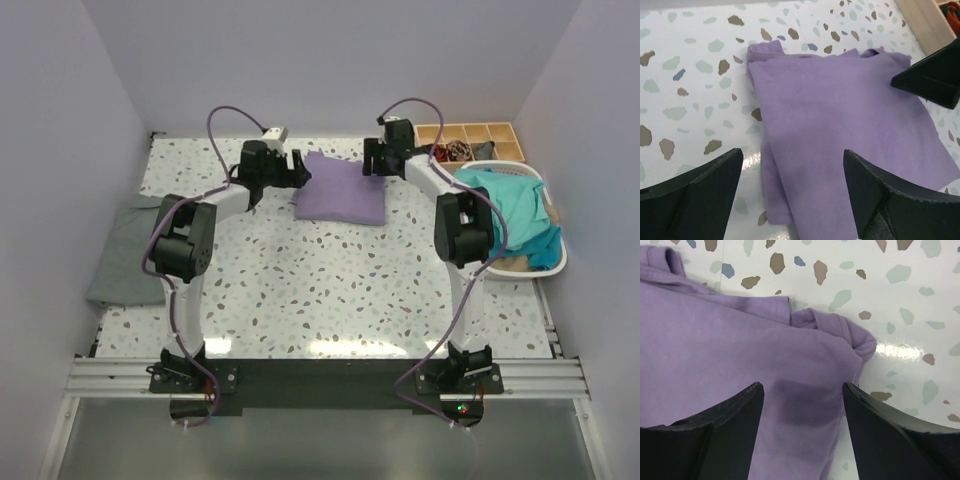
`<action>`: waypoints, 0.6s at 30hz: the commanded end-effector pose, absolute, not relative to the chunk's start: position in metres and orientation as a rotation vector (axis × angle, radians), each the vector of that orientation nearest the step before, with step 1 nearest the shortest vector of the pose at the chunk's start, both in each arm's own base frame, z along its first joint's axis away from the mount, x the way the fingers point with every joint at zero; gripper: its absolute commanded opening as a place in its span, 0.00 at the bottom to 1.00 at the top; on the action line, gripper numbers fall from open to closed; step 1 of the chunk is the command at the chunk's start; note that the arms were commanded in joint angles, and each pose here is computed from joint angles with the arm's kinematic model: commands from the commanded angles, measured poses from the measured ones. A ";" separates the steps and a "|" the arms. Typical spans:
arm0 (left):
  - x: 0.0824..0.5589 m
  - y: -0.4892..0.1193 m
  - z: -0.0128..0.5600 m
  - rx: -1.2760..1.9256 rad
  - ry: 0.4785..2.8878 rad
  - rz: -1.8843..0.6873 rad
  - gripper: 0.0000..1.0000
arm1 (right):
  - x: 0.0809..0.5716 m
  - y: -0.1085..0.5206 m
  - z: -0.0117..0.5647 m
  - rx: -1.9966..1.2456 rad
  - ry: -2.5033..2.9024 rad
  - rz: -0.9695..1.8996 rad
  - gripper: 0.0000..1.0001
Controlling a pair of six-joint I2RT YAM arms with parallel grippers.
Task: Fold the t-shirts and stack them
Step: Neatly place the folded tshirt to the corner
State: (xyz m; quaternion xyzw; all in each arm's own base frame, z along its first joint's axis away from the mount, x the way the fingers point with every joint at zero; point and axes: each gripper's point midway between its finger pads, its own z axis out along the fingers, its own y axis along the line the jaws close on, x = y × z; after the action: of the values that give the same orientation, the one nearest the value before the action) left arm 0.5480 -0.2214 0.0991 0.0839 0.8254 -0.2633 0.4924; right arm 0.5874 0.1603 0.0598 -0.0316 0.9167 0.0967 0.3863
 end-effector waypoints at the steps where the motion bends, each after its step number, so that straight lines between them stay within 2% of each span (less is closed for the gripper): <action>1: 0.546 -0.215 0.100 0.178 1.991 -0.623 0.86 | 0.593 0.153 0.144 -0.079 2.147 0.243 0.68; 11: 0.542 -0.220 0.054 0.178 2.080 -0.654 0.86 | 0.550 0.156 0.119 -0.035 2.265 0.319 0.69; 18: 0.528 -0.234 0.036 0.208 2.120 -0.761 0.86 | 0.540 0.154 0.096 0.003 2.328 0.329 0.69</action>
State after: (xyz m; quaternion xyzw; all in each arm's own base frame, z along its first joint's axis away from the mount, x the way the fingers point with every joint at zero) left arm 0.5319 -0.2224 0.0373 0.0765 0.8552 -0.2694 0.4362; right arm 0.5383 0.1515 0.0805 -0.0125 0.9206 0.1124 0.3738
